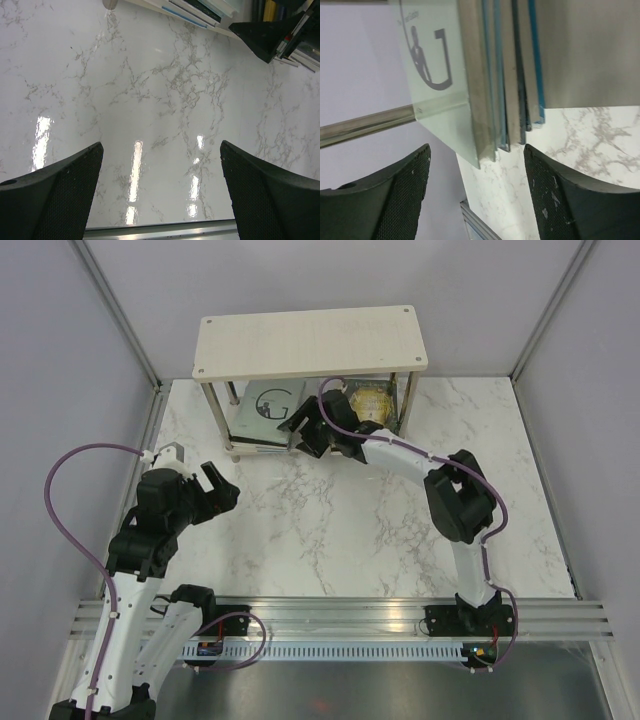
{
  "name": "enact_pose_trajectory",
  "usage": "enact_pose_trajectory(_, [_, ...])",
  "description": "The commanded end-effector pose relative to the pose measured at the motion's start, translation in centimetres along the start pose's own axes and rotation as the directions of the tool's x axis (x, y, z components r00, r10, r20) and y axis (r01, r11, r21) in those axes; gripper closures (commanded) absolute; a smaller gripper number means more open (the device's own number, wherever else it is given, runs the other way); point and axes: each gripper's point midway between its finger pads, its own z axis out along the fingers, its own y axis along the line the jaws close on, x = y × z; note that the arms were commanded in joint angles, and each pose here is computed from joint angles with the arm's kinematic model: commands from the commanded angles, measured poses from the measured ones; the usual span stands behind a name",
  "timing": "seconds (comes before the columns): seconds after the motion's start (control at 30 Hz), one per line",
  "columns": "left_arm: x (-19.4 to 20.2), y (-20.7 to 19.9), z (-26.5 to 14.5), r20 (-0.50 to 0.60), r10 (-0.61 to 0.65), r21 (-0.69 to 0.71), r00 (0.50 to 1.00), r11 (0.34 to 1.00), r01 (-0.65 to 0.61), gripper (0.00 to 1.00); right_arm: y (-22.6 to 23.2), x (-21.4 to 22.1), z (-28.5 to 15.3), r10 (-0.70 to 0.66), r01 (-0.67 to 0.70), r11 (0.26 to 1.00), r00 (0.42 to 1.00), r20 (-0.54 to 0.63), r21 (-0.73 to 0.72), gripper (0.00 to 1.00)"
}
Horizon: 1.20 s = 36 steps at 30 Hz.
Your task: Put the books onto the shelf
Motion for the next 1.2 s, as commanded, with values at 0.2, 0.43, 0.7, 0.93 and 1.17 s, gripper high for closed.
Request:
enact_pose_trajectory(0.2, [-0.7,0.0,0.2,0.029,0.035,0.004,0.999,0.999,-0.035,0.0,-0.4,-1.5,-6.6,-0.121,0.119,0.991,0.992,0.034,0.058,0.18])
enact_pose_trajectory(0.43, [-0.7,0.5,0.7,0.021,0.029,-0.029,0.999,0.999,-0.028,0.0,-2.2,2.0,-12.5,-0.338,0.338,0.941,0.941,0.002,0.0,0.19])
enact_pose_trajectory(0.7, [-1.7,0.5,1.8,0.018,0.034,-0.06,0.999,0.998,-0.033,0.0,-0.7,6.5,-21.6,-0.668,0.672,0.715,0.738,0.093,-0.193,0.2])
enact_pose_trajectory(0.93, [-6.5,-2.4,2.9,0.169,0.063,0.036,0.984,0.997,-0.07,0.0,0.0,4.7,-29.6,-0.692,0.781,0.591,0.619,0.371,-0.201,0.13])
enact_pose_trajectory(1.17, [-10.4,1.9,5.9,0.492,0.122,-0.152,0.862,0.987,-0.053,0.0,-2.4,0.2,-32.4,-0.702,0.799,0.6,0.507,0.5,0.032,0.02])
